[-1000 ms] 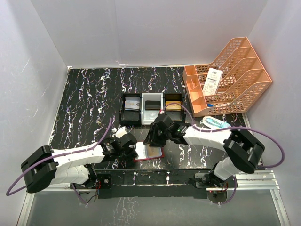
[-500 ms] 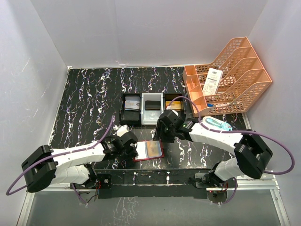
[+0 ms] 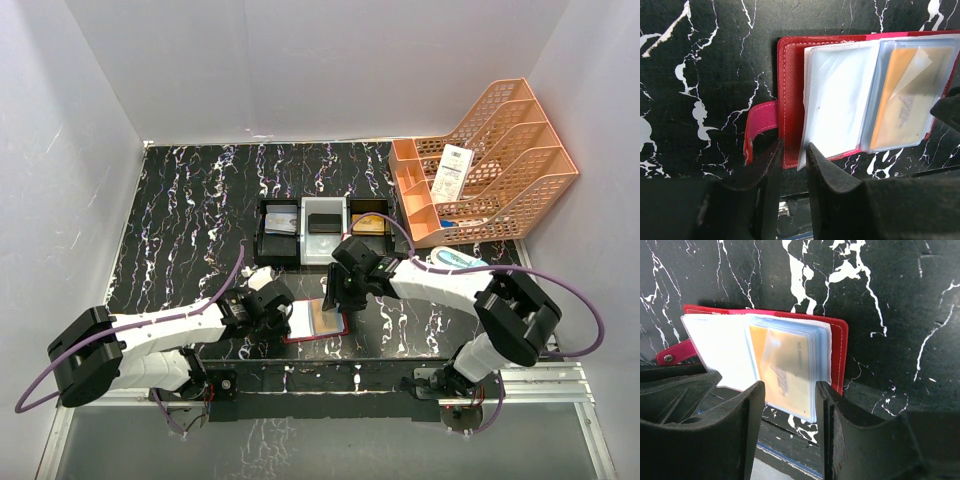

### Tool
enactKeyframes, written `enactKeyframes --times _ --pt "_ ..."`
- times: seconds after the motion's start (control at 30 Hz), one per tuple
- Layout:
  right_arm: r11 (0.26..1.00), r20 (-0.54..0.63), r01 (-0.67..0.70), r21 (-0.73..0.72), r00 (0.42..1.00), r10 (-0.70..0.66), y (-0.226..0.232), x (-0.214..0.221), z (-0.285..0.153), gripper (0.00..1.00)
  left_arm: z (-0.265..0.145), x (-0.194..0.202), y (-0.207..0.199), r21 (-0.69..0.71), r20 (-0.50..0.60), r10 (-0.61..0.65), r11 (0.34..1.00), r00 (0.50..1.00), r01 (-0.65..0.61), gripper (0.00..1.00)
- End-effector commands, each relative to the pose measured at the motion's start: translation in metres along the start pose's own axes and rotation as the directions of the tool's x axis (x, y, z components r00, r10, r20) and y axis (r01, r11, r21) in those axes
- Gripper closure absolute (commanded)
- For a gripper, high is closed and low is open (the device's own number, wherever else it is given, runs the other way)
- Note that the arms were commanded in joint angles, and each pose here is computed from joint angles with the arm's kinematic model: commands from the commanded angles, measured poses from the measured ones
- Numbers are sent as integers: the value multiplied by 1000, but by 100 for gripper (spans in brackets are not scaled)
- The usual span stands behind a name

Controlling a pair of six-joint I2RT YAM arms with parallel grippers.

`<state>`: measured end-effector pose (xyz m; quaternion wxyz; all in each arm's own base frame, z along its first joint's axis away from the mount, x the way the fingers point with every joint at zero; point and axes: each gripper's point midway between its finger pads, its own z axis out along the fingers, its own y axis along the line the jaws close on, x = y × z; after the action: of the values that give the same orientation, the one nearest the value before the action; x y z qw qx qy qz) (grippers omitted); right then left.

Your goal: Take the credit cards out of the card holder

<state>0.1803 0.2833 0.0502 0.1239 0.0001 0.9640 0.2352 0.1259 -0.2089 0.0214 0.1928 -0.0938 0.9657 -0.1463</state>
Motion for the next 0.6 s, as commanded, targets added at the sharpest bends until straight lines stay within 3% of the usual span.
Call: enactKeyframes --times 0.0,0.23,0.57 --pt "997 9 17 -69 1000 -17 17 -7 5 58 -5 -8 -3 -8 22 22 1000 1000 -22 75" --pt "998 1 14 -67 1000 -14 15 -4 7 67 1 -4 -3 -14 2 39 999 999 -39 77" --pt "994 -17 8 -107 1000 -10 22 0 3 70 4 -2 -5 -13 -10 54 998 998 -55 81"
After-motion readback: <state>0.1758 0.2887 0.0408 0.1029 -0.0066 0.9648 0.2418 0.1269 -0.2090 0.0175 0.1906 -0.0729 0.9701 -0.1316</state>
